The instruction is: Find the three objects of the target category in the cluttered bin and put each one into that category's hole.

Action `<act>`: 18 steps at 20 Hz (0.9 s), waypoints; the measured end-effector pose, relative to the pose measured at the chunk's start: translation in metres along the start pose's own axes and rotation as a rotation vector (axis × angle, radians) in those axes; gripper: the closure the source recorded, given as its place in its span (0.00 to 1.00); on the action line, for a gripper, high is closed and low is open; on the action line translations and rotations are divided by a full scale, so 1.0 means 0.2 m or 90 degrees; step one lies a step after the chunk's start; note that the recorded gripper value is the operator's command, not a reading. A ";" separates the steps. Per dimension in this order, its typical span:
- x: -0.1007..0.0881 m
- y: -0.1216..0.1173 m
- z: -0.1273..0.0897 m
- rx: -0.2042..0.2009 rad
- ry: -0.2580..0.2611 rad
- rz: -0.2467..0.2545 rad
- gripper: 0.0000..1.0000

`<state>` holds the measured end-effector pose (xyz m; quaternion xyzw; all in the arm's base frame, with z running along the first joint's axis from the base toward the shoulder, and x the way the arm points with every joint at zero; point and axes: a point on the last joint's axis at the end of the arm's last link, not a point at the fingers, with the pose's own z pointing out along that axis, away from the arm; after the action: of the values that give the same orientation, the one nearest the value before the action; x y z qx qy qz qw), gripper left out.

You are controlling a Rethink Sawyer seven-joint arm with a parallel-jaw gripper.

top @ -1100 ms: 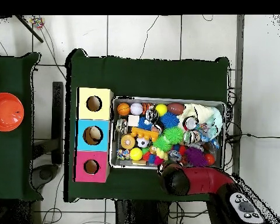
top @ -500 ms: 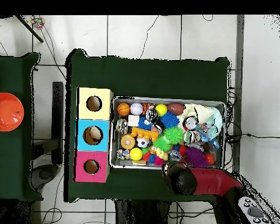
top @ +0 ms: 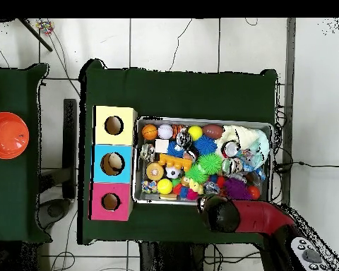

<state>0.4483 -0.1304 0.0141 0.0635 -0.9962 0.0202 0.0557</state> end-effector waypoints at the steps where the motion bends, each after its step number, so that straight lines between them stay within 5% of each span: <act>1: 0.00 0.00 0.00 0.000 0.001 0.000 0.00; 18: -0.06 -0.02 -0.05 -0.011 0.083 -0.009 0.00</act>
<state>0.4614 -0.1319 0.0222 0.0686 -0.9902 0.0157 0.1210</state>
